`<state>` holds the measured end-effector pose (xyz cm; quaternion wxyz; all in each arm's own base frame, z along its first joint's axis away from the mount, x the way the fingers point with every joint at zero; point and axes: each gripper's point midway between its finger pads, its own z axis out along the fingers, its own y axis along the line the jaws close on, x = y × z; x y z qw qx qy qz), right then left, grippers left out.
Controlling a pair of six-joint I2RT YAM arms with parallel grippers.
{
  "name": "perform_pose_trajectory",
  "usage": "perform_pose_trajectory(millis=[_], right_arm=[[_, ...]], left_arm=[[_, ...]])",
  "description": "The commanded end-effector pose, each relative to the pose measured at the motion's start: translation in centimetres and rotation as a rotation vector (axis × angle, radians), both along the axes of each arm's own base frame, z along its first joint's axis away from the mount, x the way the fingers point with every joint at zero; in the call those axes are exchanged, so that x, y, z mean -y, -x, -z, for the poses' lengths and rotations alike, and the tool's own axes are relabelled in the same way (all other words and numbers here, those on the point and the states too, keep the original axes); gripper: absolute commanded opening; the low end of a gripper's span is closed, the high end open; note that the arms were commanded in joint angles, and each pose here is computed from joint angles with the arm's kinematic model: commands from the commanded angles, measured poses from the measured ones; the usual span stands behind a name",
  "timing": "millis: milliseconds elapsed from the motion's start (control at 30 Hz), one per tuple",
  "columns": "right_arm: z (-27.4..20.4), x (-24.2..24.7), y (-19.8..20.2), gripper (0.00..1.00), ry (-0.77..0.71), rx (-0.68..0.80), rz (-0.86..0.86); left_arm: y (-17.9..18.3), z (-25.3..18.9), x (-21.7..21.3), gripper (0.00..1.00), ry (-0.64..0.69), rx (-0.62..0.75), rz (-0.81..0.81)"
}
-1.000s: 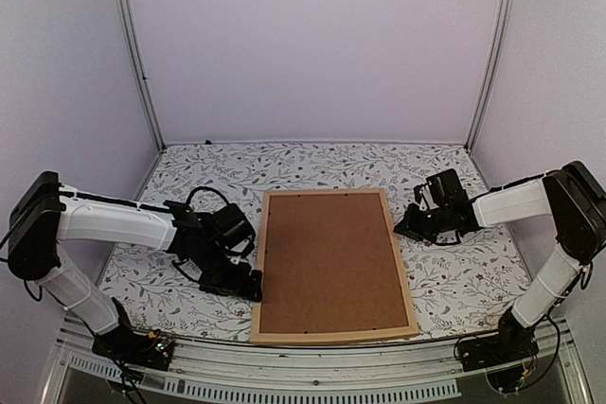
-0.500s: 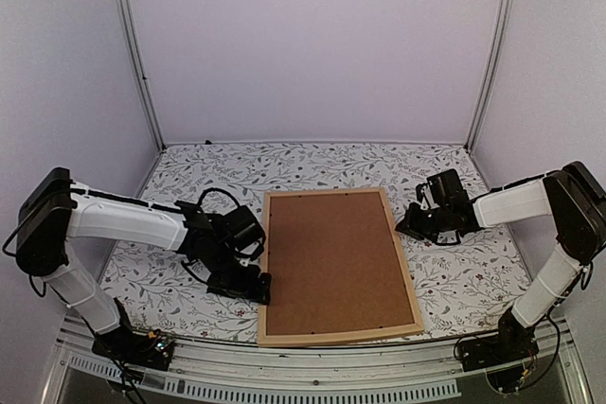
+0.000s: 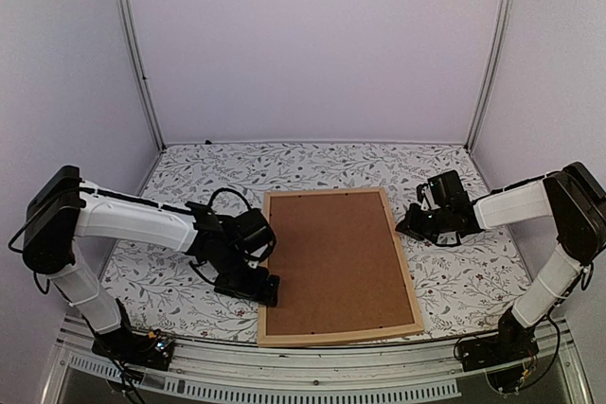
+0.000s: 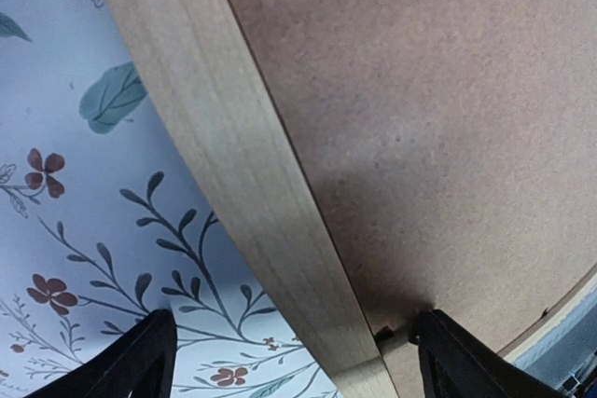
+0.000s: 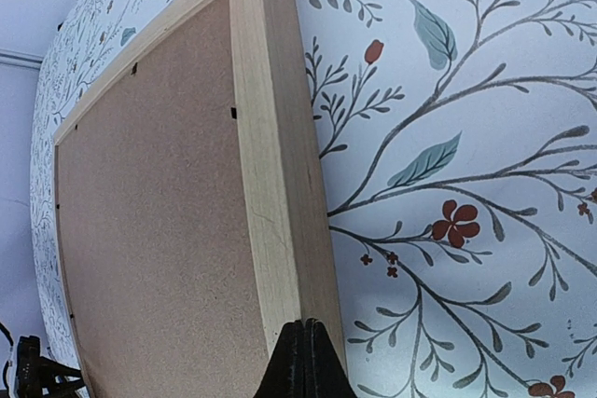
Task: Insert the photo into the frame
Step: Press the fastener onto the frame body, then hold the photo frame at the center of the board.
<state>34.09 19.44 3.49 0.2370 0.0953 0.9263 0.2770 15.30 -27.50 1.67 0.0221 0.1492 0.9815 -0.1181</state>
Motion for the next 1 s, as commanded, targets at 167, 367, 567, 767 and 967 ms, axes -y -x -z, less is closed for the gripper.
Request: perform_pose_trajectory(millis=[167,367,567,767,967], right_arm=[[3.4,0.7,4.3,0.00,0.061,-0.175,-0.035],[3.2,0.7,4.2,0.00,0.059,-0.170,-0.036],[3.1,0.6,4.1,0.00,0.061,-0.170,-0.038],[3.0,0.5,3.8,0.00,0.062,-0.167,-0.043],[3.1,0.4,3.8,0.00,0.061,-0.169,-0.045]], left_arm=[[-3.5,-3.1,0.7,0.97,0.033,0.151,0.003],[-8.2,-6.1,-0.3,0.97,0.121,0.231,-0.077],[-12.3,-5.8,-2.4,0.96,0.073,0.269,-0.132],[-14.3,-4.4,-2.8,0.96,0.030,0.264,-0.131],[-15.4,-3.4,-2.5,0.96,0.031,0.264,-0.128]])
